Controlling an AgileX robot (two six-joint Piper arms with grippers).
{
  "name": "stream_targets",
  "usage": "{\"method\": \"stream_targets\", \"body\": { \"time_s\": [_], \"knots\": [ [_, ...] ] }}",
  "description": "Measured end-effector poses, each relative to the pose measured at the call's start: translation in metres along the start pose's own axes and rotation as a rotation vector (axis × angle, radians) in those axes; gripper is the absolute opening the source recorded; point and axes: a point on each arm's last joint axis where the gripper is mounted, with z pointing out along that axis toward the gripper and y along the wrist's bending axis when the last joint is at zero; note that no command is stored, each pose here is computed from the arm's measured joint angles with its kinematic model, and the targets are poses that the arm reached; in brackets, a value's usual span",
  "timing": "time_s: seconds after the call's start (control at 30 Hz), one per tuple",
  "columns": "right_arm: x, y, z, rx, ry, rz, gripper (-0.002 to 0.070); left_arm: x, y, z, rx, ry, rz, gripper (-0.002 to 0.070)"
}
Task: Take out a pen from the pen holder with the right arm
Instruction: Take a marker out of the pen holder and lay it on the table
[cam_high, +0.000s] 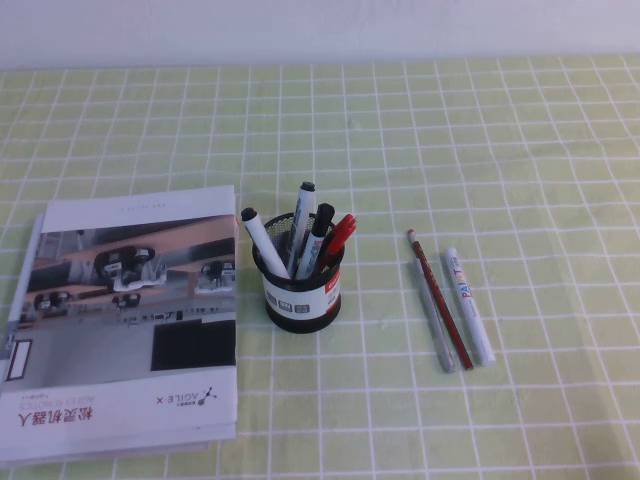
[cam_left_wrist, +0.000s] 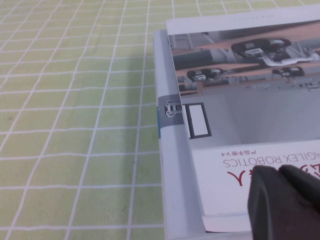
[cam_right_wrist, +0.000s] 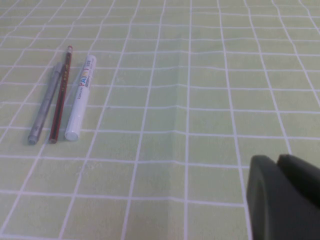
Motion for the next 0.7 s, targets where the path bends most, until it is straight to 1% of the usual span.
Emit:
{"method": "stream_targets", "body": {
  "time_s": [0.7],
  "knots": [
    [-0.0008,-0.0001,0.0000,0.001,-0.009,0.000,-0.0013,0.0000,0.0000,0.0000,0.000,0.000,0.000,-0.0006]
  ]
}}
